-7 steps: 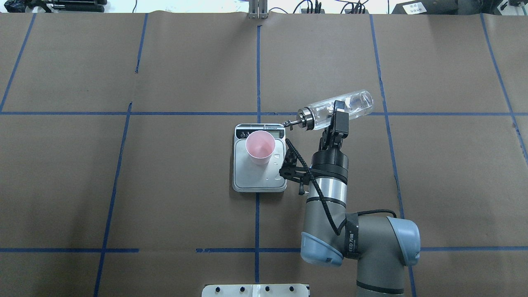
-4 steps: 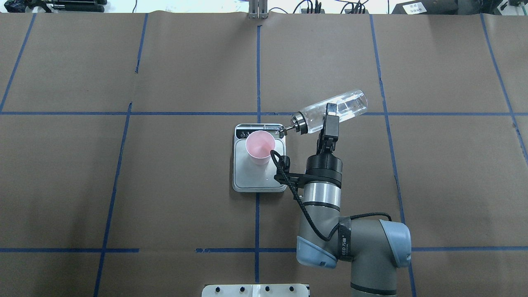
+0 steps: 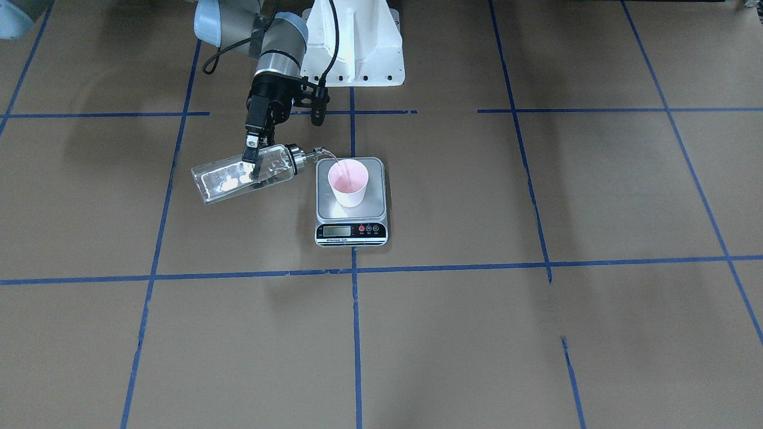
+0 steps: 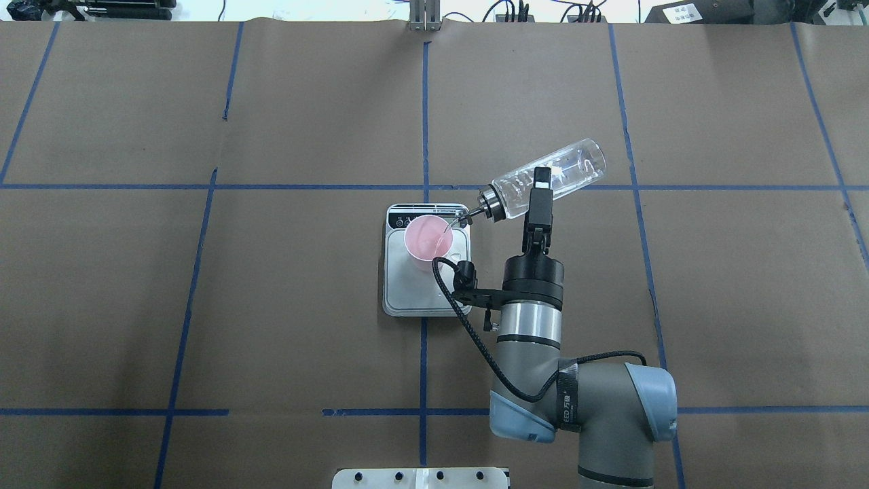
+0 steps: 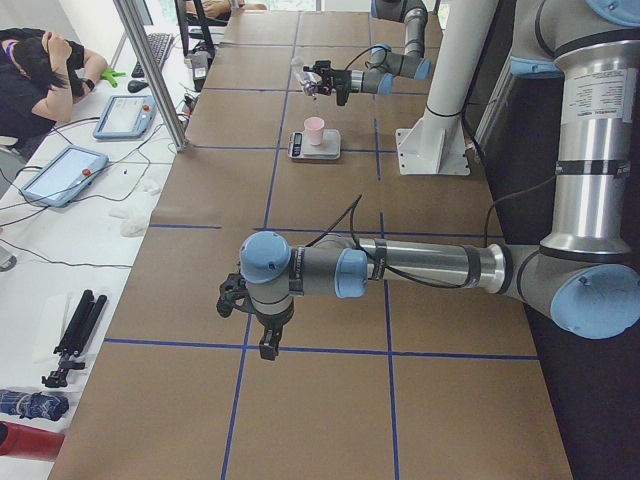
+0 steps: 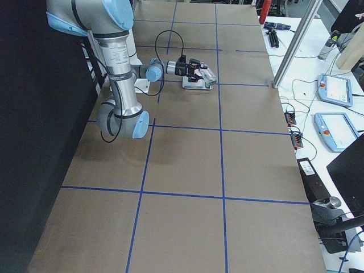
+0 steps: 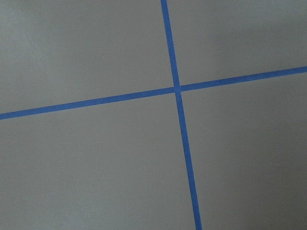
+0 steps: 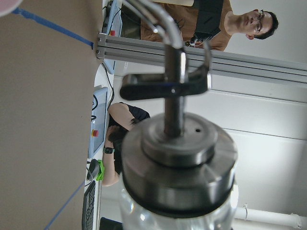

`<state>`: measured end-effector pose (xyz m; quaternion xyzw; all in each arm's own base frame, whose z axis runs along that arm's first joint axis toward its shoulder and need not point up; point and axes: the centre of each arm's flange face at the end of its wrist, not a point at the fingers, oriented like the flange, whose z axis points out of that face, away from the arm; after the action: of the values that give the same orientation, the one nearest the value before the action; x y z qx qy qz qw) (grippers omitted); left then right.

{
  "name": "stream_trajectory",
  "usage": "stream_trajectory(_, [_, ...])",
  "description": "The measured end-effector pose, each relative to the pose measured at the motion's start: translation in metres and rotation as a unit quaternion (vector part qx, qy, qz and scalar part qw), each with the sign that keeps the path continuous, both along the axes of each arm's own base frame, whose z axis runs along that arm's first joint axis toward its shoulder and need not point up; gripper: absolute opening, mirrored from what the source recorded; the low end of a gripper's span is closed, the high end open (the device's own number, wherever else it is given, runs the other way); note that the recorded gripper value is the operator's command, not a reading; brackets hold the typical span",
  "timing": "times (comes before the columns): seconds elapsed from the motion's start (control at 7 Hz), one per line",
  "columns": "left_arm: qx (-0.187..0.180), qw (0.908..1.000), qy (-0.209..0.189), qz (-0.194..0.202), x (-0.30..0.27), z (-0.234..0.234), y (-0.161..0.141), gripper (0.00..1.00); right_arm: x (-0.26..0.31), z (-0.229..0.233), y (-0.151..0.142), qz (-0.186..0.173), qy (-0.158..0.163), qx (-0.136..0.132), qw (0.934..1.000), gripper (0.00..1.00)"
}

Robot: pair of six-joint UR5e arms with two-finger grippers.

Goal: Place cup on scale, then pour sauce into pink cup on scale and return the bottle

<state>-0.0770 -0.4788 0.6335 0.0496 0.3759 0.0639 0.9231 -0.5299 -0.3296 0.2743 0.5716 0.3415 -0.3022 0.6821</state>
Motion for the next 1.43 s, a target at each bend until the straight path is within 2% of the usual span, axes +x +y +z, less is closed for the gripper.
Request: stream_trajectory(1.43, [0.005, 1.0000, 0.001, 0.000, 0.0004, -0.0023, -0.0013, 1.00, -0.0001, 0.0006, 0.0009, 0.002, 0.004, 0.006, 1.0000, 0.00])
